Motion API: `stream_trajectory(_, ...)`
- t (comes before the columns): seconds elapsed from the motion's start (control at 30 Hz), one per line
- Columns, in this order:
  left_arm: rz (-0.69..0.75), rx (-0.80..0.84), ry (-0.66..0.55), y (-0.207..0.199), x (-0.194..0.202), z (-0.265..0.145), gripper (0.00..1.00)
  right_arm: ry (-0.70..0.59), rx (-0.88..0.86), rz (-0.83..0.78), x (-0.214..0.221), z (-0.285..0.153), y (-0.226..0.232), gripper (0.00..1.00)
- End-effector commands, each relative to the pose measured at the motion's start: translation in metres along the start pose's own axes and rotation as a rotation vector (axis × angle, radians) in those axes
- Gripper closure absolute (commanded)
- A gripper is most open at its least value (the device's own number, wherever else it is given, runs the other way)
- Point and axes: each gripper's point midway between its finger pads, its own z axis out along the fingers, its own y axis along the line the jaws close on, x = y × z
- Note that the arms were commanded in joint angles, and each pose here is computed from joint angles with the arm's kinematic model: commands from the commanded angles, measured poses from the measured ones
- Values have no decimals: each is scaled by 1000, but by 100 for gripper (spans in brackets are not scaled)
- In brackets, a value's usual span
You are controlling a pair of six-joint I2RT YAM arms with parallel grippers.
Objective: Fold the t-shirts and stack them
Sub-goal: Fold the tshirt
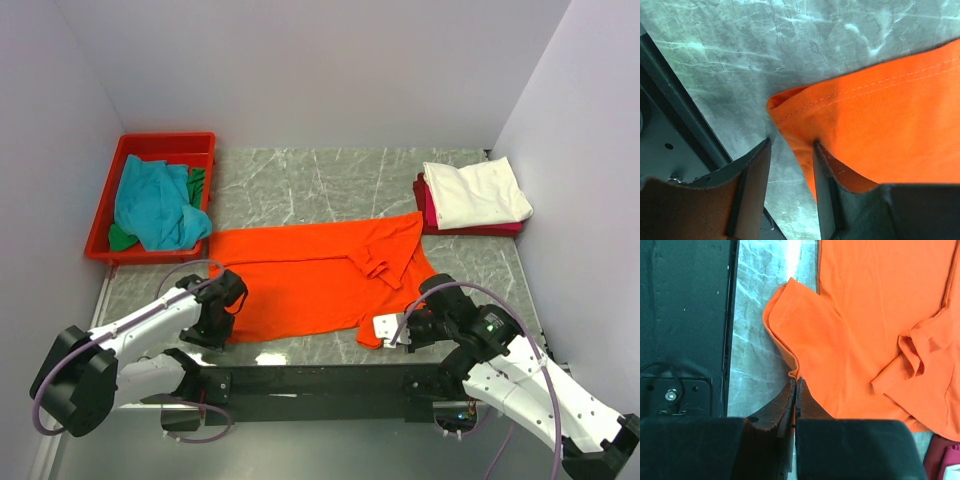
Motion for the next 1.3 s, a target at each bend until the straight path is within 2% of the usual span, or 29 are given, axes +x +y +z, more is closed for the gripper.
stream_trajectory(0.0, -51, -5, -65, -1, -8, 15, 55, -30, 26, -15, -11, -9, -9, 100)
stream_trajectory(0.23, -55, -6, -105, -5, -15, 16, 59, -29, 22, -13, -10, -9, -9, 100)
stream_trajectory(0.33, -50, -7, -111, -6, -16, 16, 78, -28, 18, -7, -10, -9, -8, 100)
stream_trajectory(0.37, -48, -10, -114, -6, -16, 16, 87, -30, 17, -10, -11, -10, -8, 100)
stream_trajectory(0.57, -30, 35, -115, -13, -18, 10, 99, -33, 10, 1, -12, -12, -8, 100)
stream_trajectory(0.9, 48, 188, -106, -35, -27, -40, 100, 30, 88, 47, -14, -26, -39, 100)
stream_trajectory(1.27, 113, 348, -116, -72, -27, -70, 100, 63, 261, 140, -33, -55, -118, 100)
